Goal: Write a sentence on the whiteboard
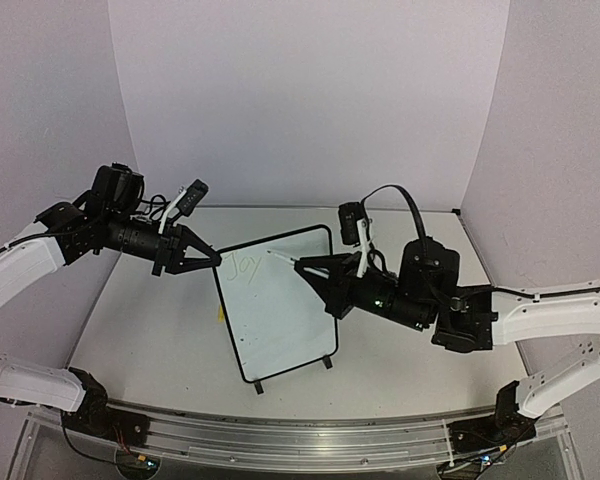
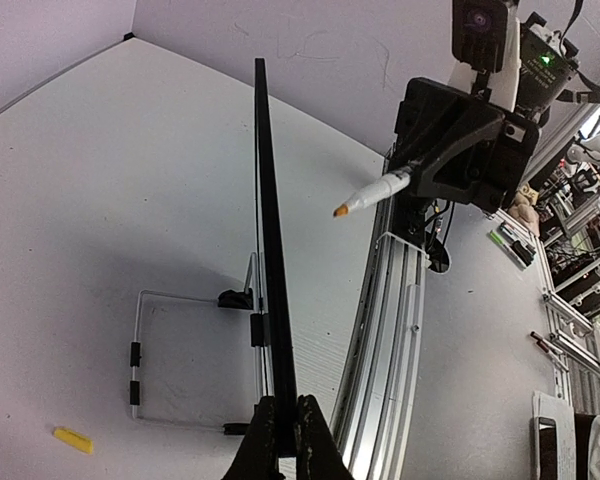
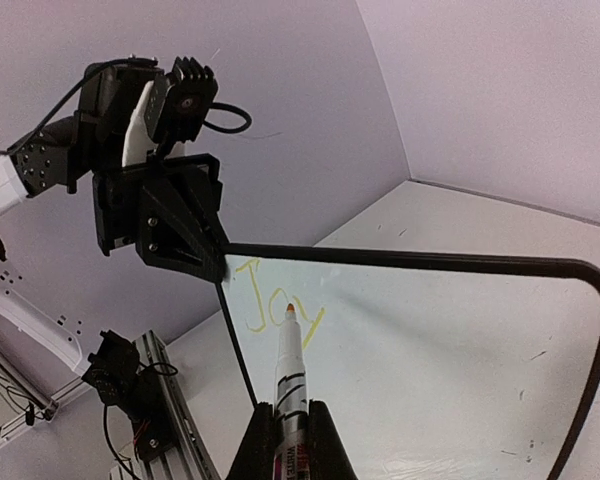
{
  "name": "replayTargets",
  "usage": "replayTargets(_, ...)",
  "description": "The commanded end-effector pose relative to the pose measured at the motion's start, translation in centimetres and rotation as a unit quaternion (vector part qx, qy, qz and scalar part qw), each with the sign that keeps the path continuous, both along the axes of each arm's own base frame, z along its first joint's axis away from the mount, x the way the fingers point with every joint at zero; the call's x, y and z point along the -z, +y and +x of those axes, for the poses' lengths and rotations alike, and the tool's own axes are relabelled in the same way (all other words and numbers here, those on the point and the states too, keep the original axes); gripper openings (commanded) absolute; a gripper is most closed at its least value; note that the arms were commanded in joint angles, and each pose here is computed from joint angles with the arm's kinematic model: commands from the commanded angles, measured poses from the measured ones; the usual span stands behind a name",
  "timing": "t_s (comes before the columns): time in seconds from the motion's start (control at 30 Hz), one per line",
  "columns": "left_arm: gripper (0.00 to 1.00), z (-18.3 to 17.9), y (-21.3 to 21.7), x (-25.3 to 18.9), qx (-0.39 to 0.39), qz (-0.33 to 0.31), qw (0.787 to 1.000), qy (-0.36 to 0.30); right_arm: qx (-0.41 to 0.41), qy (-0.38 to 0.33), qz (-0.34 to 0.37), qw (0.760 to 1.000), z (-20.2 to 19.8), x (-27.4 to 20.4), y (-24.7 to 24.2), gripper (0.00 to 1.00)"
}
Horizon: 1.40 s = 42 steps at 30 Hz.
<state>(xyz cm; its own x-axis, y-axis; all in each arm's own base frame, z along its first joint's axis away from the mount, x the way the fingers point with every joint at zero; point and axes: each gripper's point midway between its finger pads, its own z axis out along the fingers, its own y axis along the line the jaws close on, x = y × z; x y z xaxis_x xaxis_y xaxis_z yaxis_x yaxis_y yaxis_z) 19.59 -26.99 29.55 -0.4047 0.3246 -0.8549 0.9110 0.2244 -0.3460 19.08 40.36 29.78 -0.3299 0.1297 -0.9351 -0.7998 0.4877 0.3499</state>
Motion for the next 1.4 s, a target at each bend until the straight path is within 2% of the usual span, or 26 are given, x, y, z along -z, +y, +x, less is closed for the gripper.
replayTargets(0.0,0.0,-0.6,-0.2,-0.6,0.017,-0.013,1.0,-0.009,0.057,-0.019,-0.021,0.998,1.4,0.0,-1.8,0.0)
replayTargets(0.67,0.0,-0.6,-0.3,-0.7,0.019,-0.015,1.0,-0.009,0.088,-0.033,-0.048,0.994,2.9,0.3,-1.4,0.0)
replayTargets(1.37,0.0,-0.6,-0.2,-0.7,0.018,-0.014,1.0,-0.009,0.114,-0.047,-0.027,0.992,3.1,-1.5,-2.8,0.0)
